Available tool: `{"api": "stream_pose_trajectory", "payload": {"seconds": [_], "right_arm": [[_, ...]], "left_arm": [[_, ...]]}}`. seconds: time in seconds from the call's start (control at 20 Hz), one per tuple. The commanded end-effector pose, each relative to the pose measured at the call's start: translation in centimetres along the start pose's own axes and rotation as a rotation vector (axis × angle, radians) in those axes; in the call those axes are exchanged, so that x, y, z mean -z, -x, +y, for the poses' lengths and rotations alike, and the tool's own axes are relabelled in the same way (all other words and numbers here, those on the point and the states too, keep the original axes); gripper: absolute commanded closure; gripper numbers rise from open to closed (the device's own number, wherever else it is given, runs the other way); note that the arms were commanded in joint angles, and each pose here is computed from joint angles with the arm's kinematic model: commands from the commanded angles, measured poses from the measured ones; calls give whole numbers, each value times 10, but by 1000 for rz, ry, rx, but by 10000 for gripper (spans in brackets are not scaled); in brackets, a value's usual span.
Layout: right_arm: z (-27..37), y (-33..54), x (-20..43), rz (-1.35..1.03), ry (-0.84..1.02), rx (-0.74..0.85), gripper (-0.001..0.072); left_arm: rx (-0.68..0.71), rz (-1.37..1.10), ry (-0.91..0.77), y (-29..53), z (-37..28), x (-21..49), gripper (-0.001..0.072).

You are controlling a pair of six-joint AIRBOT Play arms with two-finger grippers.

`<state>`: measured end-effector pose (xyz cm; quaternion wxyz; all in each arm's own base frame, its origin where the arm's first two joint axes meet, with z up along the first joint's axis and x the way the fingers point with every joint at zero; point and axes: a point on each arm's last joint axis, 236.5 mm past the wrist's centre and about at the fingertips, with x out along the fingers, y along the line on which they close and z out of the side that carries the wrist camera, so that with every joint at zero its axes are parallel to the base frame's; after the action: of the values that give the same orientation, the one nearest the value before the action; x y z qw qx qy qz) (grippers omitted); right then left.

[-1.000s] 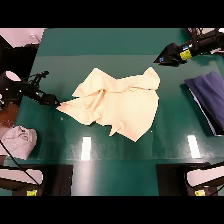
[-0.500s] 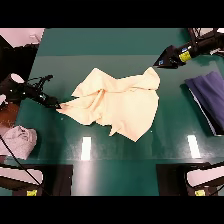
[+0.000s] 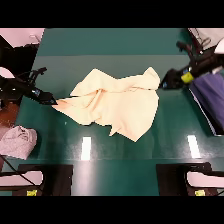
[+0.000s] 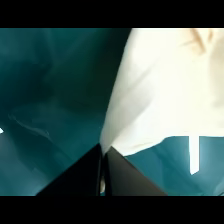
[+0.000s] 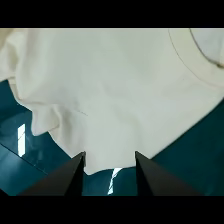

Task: Fold the shirts.

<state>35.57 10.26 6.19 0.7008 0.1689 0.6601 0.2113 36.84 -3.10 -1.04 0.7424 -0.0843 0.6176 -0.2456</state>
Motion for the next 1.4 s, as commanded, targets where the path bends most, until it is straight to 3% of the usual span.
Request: {"api": "stream_pose_trajectory", "payload": {"seconds": [0.0,0.1,0.35,0.9,0.95,1.05,1.1,1.2,1.35], "right_arm": [[-36,-39,49,-10,-111,49,346],[-45,-66,79,2,-172,33,203],[-45,-117,112,21,-310,-51,204],[-27,-143,101,-59,-267,-42,284],[-25,-145,102,-53,-260,-43,373],[-21,-146,105,-44,-234,-44,636],[-20,-145,105,-47,-229,-45,692],[-14,-128,91,-106,-197,-51,693],[11,-37,27,-382,-117,-83,694]], "left_arm": [[-13,-59,15,25,-16,-5,685],[-8,-82,43,31,-22,-8,685],[36,-108,120,34,-33,-13,684],[46,-93,120,33,-35,-10,684],[49,-87,119,33,-36,-9,684],[59,-68,119,33,-39,-4,684],[77,-54,122,33,-43,-1,684],[144,-83,153,38,-59,-9,684],[272,-288,145,85,-102,-61,684]]}}
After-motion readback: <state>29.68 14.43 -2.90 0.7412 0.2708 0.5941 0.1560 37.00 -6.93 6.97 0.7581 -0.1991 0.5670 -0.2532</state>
